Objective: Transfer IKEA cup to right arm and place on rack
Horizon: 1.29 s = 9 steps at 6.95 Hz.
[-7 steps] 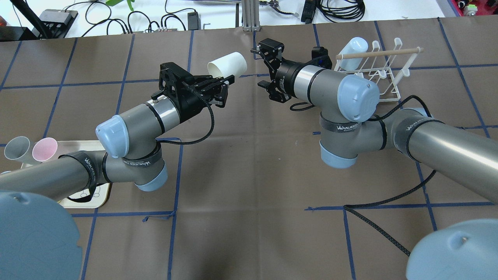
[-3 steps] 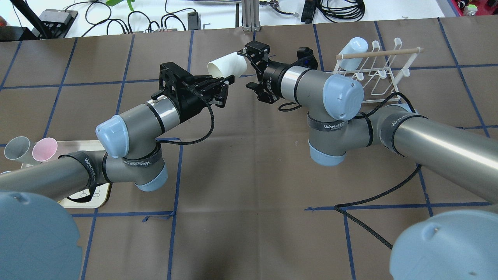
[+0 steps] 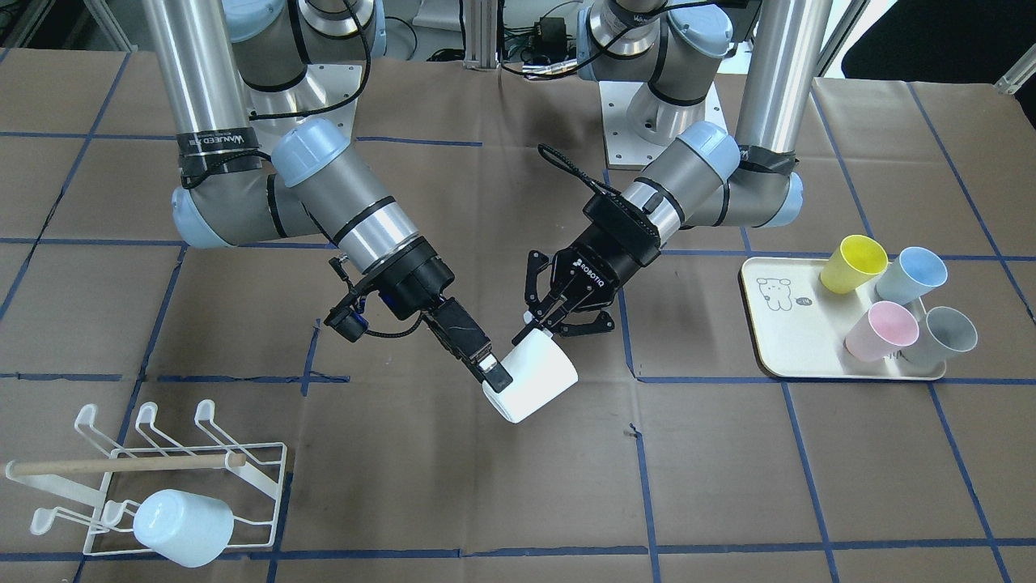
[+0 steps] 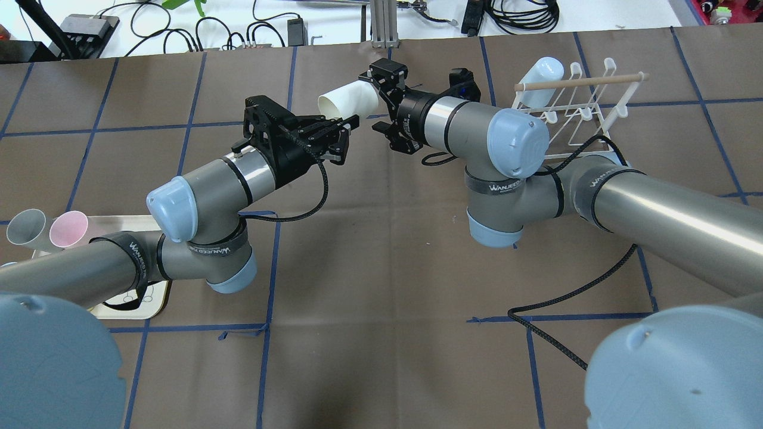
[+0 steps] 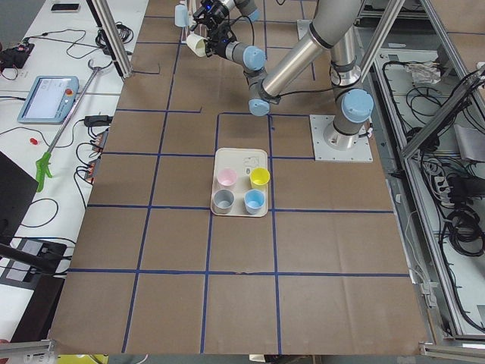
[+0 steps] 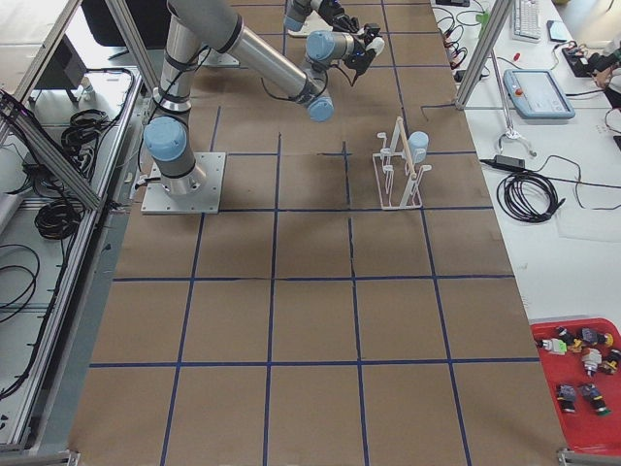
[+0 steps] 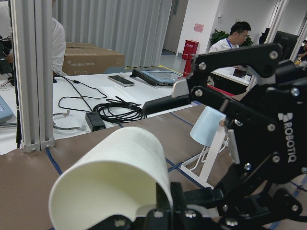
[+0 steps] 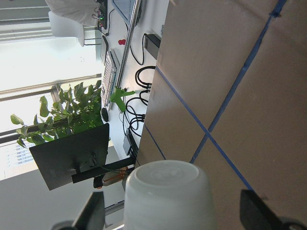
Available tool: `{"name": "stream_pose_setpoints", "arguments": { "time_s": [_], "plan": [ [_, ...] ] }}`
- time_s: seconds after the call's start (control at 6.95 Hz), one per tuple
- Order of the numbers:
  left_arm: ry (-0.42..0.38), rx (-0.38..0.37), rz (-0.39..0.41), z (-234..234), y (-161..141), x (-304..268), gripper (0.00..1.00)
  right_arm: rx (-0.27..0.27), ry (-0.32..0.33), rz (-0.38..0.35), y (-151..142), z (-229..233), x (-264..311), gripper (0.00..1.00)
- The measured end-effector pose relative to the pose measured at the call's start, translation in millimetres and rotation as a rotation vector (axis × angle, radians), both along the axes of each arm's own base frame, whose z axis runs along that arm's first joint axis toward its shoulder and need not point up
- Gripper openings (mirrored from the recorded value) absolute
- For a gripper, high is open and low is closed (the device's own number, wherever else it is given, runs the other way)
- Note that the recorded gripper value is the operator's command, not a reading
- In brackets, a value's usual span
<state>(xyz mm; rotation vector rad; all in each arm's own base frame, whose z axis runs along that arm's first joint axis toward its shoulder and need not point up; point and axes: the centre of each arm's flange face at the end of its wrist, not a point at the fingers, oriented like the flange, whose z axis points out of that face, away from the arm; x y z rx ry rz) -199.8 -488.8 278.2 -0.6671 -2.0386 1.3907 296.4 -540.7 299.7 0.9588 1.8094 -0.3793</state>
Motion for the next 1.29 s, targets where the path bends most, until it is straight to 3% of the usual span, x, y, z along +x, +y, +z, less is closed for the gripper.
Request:
{"name": "stream_pose_setpoints", "arguments": {
  "time_s": [1.29],
  "plan": [
    [0.0, -0.001, 0.0, 1.1, 0.0, 0.0, 0.03, 0.006, 0.002, 0.021, -6.5, -10.3, 18.2, 0.96]
  ]
}}
